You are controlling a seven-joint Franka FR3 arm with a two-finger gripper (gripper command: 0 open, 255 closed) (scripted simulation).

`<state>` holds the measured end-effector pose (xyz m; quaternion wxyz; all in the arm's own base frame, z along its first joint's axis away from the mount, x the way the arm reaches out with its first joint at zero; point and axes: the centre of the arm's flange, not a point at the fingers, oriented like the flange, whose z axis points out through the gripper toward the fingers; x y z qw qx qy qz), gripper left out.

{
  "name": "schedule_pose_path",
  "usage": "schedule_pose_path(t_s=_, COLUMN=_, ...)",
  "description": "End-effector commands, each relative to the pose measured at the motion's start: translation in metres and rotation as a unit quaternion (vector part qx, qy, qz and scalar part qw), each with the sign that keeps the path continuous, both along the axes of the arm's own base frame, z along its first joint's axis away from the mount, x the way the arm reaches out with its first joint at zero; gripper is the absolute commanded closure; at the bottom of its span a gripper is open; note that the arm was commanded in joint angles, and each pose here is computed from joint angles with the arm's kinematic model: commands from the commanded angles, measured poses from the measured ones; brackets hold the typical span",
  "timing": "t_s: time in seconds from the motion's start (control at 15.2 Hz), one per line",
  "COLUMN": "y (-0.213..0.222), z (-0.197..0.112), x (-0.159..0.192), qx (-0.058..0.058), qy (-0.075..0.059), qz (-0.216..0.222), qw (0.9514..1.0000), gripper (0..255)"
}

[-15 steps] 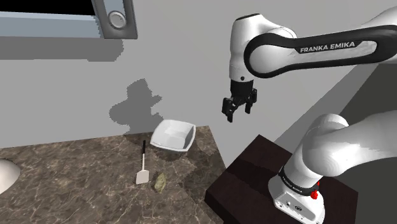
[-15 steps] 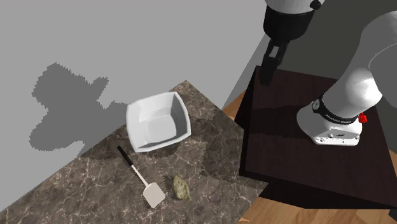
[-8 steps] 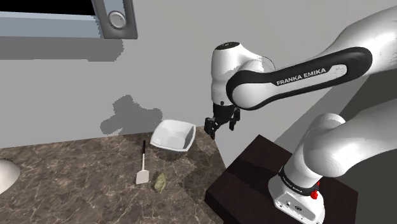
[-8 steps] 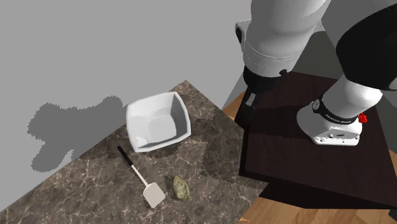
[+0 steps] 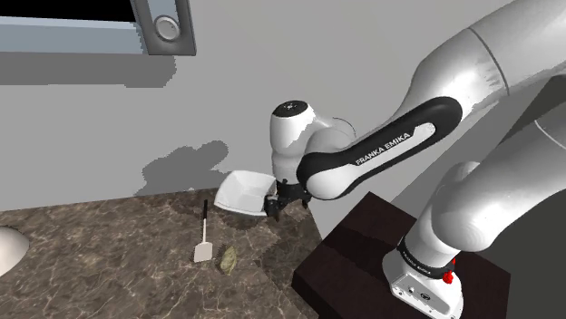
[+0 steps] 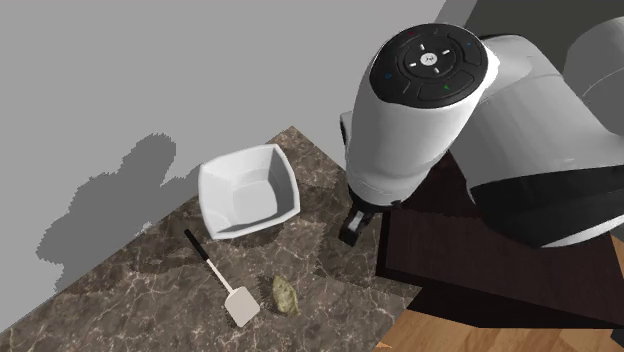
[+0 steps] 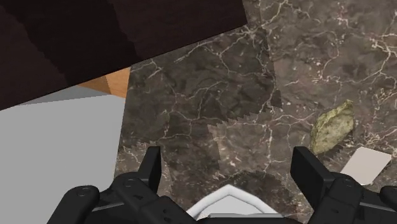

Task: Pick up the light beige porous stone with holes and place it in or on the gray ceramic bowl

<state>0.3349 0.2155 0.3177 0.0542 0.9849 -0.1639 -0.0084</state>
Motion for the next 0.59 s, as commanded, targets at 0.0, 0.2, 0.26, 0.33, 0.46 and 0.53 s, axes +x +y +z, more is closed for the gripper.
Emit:
schedule_pose_path(t_s=0.0, y=0.019, z=-0.02, x=0.005, qx=-0.002, qy=-0.009, qz=-0.006, qw=0.9999, gripper=0)
schedule_pose_path(t_s=0.2, y=0.045, z=-0.048, x=0.015, qx=-0.007, qy=-0.021, qz=-0.013, qw=0.9997, gripper=0)
schedule_pose_path(t_s=0.26, y=0.054, z=-0.057, x=0.019, qx=-0.009, qy=-0.025, qz=-0.016, qw=0.9995, gripper=0)
schedule_pose_path(t_s=0.33, y=0.063, z=-0.067, x=0.023, qx=-0.011, qy=-0.029, qz=-0.018, qw=0.9994, gripper=0)
schedule_pose_path(t_s=0.46, y=0.08, z=-0.085, x=0.031, qx=-0.014, qy=-0.037, qz=-0.023, qw=0.999, gripper=0)
schedule_pose_path(t_s=0.53, y=0.088, z=-0.095, x=0.035, qx=-0.016, qy=-0.041, qz=-0.026, qw=0.9987, gripper=0)
